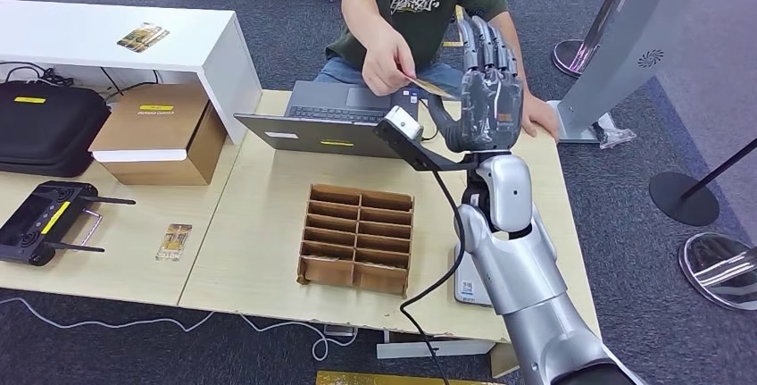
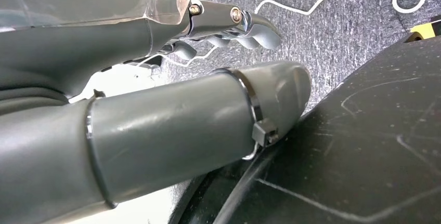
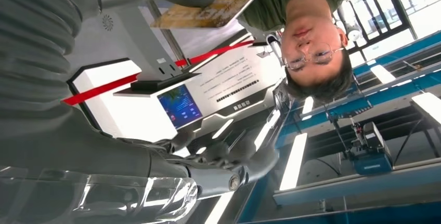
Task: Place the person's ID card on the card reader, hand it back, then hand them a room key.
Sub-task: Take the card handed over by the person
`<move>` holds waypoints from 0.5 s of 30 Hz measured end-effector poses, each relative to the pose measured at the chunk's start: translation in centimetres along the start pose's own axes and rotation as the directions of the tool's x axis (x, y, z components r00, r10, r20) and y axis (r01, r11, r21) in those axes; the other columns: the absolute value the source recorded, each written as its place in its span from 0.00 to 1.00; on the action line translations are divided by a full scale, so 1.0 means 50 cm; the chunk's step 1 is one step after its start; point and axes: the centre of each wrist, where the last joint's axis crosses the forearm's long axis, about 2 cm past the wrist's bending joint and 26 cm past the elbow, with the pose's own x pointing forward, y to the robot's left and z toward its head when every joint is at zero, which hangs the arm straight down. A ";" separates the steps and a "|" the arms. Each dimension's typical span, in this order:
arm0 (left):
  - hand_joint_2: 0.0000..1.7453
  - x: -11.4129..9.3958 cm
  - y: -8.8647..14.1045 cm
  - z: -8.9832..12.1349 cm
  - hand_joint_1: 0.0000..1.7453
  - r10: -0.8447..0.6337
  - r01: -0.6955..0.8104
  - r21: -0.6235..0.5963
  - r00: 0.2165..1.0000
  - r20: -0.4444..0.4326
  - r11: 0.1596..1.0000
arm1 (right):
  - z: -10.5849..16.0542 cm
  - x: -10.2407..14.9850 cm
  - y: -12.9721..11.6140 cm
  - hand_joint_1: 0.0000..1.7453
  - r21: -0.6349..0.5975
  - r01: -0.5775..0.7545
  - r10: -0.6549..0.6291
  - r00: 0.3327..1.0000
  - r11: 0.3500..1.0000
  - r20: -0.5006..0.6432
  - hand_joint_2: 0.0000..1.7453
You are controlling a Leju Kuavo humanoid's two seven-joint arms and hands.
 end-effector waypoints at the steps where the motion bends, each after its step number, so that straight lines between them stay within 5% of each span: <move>1: 0.00 0.000 0.000 0.000 0.00 0.000 0.000 0.000 1.000 -0.001 1.000 | 0.000 0.000 0.000 1.00 0.001 0.003 -0.003 1.000 1.000 -0.002 1.00; 15: 0.00 0.001 0.000 0.000 0.00 0.001 -0.001 0.000 1.000 0.000 1.000 | 0.000 0.000 0.000 1.00 0.008 0.011 -0.011 1.000 1.000 -0.004 1.00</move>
